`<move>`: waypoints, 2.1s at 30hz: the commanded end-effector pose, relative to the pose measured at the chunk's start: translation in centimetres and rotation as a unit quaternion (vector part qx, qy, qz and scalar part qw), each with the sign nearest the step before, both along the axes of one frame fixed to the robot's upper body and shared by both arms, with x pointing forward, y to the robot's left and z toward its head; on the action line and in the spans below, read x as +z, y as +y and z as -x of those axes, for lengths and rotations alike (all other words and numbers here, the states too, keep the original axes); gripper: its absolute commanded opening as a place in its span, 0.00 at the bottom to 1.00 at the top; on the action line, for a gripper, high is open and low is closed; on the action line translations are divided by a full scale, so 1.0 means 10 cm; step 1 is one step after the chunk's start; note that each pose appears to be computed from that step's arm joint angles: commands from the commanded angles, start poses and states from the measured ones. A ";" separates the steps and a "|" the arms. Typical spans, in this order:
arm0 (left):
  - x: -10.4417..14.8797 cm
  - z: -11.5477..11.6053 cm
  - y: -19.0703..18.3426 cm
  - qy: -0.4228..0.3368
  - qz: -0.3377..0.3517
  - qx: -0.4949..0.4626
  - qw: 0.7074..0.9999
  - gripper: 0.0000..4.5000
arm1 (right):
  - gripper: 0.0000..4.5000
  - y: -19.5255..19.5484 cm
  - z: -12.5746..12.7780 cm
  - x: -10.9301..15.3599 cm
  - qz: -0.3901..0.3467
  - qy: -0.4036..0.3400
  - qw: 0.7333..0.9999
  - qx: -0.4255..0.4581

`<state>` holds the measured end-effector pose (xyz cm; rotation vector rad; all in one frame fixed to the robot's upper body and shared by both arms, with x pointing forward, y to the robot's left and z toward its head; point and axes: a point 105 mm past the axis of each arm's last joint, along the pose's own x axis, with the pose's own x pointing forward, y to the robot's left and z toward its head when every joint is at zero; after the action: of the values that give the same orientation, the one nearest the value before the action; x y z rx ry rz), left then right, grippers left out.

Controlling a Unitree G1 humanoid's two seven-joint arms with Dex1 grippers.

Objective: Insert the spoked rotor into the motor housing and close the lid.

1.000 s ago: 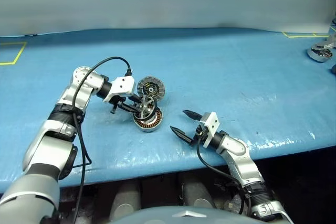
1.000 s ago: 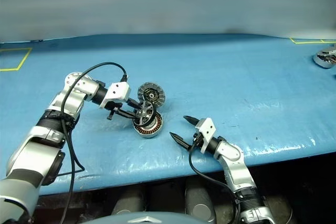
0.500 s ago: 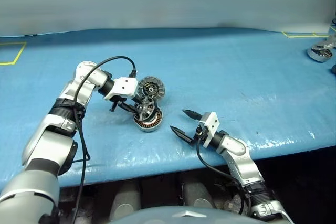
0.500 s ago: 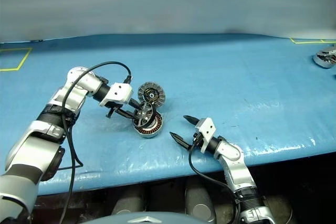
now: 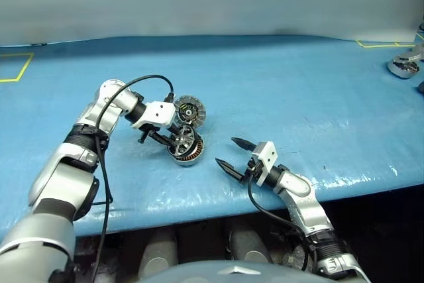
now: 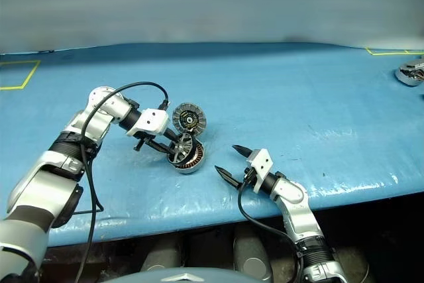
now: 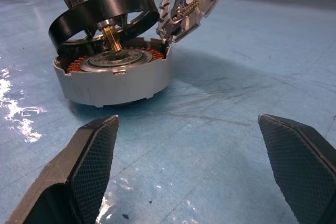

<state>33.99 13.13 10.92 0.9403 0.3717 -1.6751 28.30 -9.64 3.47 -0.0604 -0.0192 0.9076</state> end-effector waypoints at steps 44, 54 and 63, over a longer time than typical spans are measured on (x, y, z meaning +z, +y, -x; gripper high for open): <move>-0.24 0.24 -0.37 0.002 0.209 0.158 0.965 0.06 | 0.00 0.03 -0.06 0.01 0.005 0.009 1.000 0.008; -0.45 0.23 -0.25 0.003 0.108 0.147 0.983 0.00 | 0.00 0.03 -0.07 0.00 0.013 0.002 1.000 -0.005; -0.12 0.17 -0.32 -0.007 0.223 0.175 0.959 0.00 | 0.00 0.02 -0.11 0.09 -0.013 -0.007 1.000 -0.021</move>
<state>31.91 9.92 7.73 0.5284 0.2076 -1.3751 28.96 -9.29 2.88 -0.0572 0.0228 0.8839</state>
